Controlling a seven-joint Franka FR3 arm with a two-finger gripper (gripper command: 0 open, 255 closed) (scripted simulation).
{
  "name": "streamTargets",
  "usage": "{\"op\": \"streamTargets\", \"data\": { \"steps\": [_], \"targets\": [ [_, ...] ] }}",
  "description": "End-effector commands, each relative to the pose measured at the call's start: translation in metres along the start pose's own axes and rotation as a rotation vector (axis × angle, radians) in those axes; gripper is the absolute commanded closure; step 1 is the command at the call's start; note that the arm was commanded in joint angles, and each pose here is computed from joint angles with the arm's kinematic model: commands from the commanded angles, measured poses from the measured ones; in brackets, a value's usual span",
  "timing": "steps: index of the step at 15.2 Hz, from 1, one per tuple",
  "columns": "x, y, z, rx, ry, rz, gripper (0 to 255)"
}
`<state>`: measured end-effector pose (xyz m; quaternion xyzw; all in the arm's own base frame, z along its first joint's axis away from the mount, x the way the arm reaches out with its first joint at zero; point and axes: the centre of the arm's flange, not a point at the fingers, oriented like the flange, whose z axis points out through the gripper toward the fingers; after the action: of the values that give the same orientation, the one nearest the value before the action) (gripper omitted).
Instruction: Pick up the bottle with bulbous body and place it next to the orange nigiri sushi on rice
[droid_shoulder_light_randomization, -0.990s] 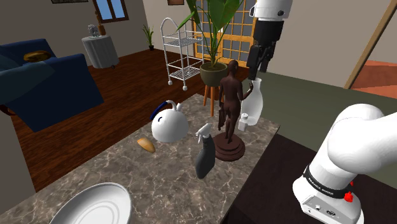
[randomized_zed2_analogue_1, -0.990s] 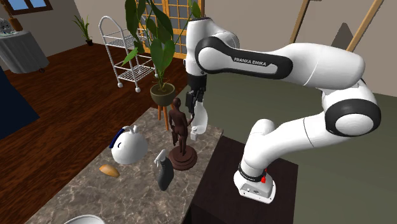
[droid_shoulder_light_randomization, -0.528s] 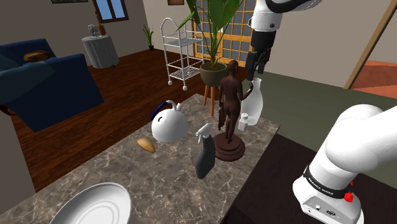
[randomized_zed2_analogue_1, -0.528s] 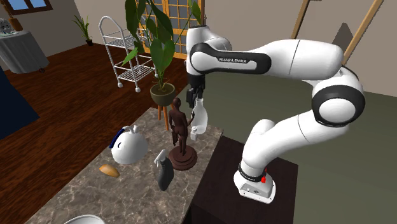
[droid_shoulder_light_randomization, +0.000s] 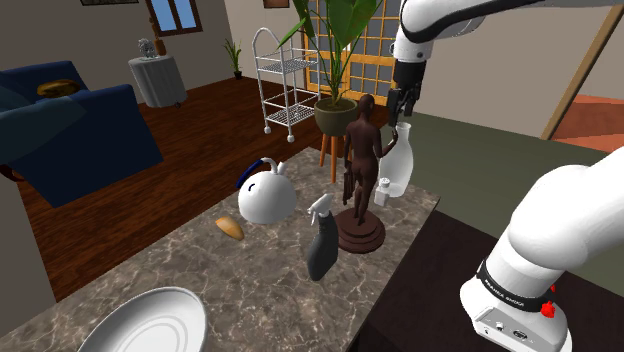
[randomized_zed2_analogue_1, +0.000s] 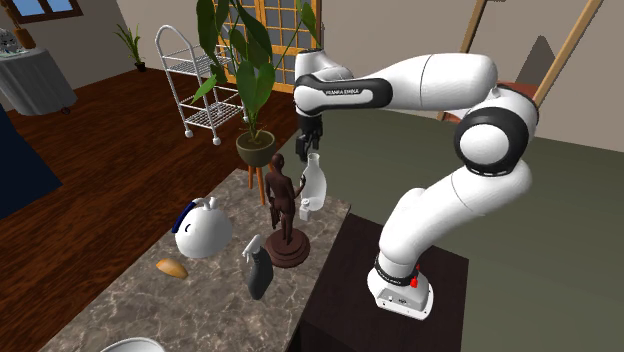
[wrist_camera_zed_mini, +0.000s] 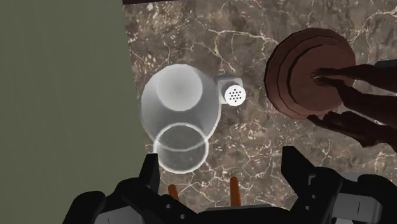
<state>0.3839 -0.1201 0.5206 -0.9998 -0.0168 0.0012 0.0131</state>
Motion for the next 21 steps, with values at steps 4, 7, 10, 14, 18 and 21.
{"op": "streamTargets", "data": {
  "steps": [4, 7, 10, 14, 18, 21],
  "targets": [
    [0.012, 0.027, 0.02, -0.007, -0.003, 0.008, 0],
    [0.012, 0.027, 0.036, -0.007, -0.003, 0.008, 0],
    [0.012, 0.028, 0.05, -0.007, -0.003, 0.008, 0],
    [0.012, 0.028, 0.05, -0.007, -0.003, 0.008, 0],
    [0.012, 0.028, 0.05, -0.007, -0.003, 0.008, 255],
    [0.012, 0.028, 0.05, -0.007, -0.003, 0.008, 255]
  ]
}}
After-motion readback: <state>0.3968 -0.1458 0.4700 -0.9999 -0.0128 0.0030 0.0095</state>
